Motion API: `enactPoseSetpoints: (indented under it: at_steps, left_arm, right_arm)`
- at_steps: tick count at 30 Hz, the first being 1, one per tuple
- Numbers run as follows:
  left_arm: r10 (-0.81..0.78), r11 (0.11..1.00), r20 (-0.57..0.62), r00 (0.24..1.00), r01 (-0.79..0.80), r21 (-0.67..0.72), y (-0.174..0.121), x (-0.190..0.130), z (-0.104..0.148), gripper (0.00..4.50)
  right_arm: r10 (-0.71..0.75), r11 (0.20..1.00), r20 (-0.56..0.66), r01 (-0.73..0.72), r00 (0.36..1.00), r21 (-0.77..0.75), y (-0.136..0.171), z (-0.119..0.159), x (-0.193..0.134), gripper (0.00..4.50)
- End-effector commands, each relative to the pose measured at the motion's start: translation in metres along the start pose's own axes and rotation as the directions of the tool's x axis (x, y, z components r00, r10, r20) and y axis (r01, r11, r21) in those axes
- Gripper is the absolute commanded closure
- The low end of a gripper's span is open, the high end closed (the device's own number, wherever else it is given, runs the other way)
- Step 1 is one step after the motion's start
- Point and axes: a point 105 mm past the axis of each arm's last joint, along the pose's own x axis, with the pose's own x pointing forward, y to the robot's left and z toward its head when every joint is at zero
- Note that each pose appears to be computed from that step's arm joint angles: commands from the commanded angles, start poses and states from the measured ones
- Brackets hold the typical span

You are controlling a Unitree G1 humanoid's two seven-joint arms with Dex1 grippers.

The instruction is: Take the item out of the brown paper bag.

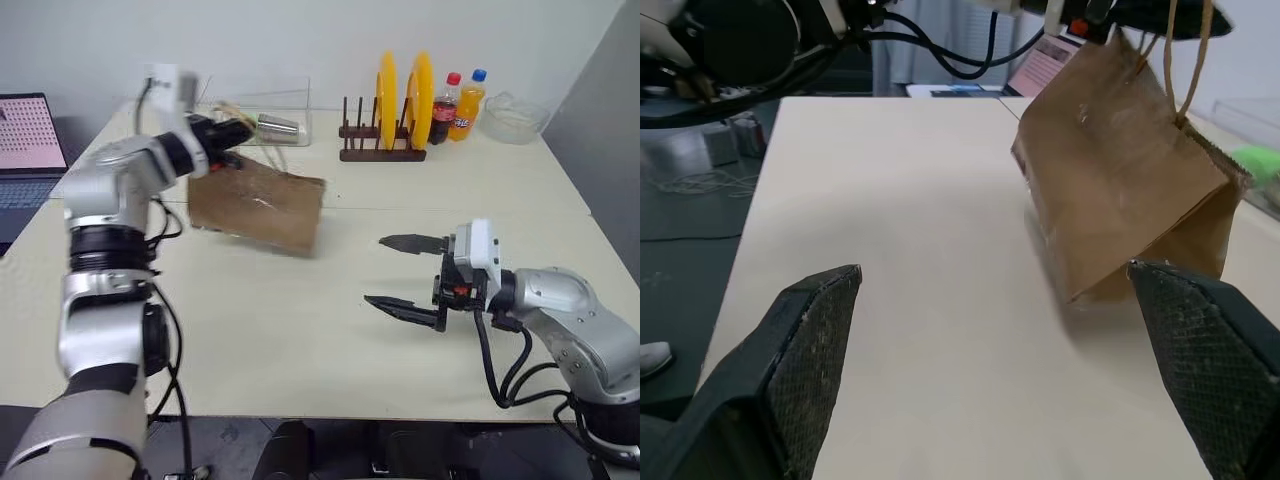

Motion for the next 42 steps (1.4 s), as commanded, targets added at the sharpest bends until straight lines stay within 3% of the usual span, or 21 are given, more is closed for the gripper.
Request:
enactPoseSetpoints:
  at_steps: [1, 7, 15, 42]
  left_arm:
    - [-0.029, 0.999, 0.069, 0.997, 0.025, 0.046, -0.015, 0.018, 0.030, 4.45]
    - [-0.092, 0.995, 0.048, 0.995, 0.090, 0.044, -0.039, 0.049, 0.026, 4.45]
    - [-0.069, 0.997, 0.031, 0.997, 0.067, 0.044, -0.048, 0.073, 0.019, 4.45]
    - [0.065, 0.996, 0.035, 0.997, -0.062, -0.062, -0.060, 0.101, 0.022, 4.45]
  right_arm:
    - [-0.064, 0.997, -0.002, 0.064, 0.998, -0.037, 0.000, 0.007, -0.010, 0.00]
    - [-0.137, 0.990, -0.034, 0.136, 0.990, -0.025, 0.002, 0.000, -0.020, 0.00]
    - [-0.194, 0.981, -0.065, 0.193, 0.979, -0.024, 0.004, -0.007, -0.029, 0.00]
    - [-0.242, 0.970, -0.098, 0.238, 0.965, -0.050, -0.001, -0.010, -0.032, 0.00]
